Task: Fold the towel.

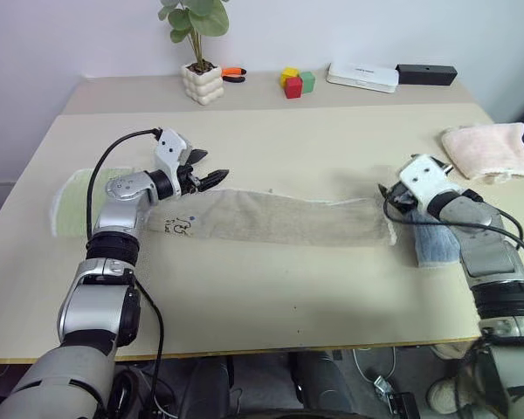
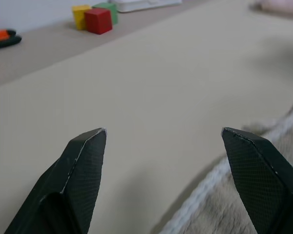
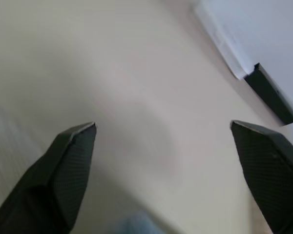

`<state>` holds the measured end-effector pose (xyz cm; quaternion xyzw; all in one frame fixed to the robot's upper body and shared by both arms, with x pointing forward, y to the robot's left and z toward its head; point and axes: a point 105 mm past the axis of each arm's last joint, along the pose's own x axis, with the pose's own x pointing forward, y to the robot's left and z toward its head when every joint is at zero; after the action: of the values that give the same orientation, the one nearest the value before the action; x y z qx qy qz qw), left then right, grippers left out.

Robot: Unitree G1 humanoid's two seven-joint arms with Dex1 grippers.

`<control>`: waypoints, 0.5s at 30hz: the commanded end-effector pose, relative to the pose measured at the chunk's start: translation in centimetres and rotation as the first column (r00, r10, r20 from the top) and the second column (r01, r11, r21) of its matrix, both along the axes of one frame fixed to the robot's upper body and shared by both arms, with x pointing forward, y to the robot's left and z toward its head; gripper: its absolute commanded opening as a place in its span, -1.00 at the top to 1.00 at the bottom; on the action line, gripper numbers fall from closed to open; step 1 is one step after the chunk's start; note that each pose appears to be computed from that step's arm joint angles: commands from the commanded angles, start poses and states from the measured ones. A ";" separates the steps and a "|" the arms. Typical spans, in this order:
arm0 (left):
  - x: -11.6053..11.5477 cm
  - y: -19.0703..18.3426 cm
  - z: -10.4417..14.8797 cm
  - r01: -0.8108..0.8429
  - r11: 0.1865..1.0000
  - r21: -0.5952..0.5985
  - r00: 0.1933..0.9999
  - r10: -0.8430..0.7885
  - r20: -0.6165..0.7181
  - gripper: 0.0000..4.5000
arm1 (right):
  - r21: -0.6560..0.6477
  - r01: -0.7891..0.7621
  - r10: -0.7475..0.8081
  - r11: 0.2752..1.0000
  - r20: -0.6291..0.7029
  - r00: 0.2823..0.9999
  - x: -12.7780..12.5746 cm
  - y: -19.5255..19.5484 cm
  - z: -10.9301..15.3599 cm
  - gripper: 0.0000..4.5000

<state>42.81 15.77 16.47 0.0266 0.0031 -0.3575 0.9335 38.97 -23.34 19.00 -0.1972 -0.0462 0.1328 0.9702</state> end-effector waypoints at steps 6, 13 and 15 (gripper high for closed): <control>-0.7 -3.2 5.9 -0.065 0.955 -0.288 0.997 0.077 0.029 1.00 | 0.394 -0.104 0.053 0.913 0.138 0.989 -2.2 6.6 5.1 0.95; -2.2 -5.9 0.1 -0.196 0.948 -0.251 0.977 0.168 -0.128 1.00 | 0.388 -0.064 0.079 0.919 -0.023 0.997 -3.4 11.7 -1.6 0.98; -2.4 -6.2 -1.6 -0.230 0.944 -0.235 0.967 0.194 -0.167 1.00 | 0.372 -0.047 0.074 0.927 -0.060 0.995 -3.5 12.3 -3.5 0.98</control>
<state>40.50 9.62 13.69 -0.1326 0.0491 -0.2597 0.9553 35.65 -11.66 14.95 0.0018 -0.0203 0.1581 0.9872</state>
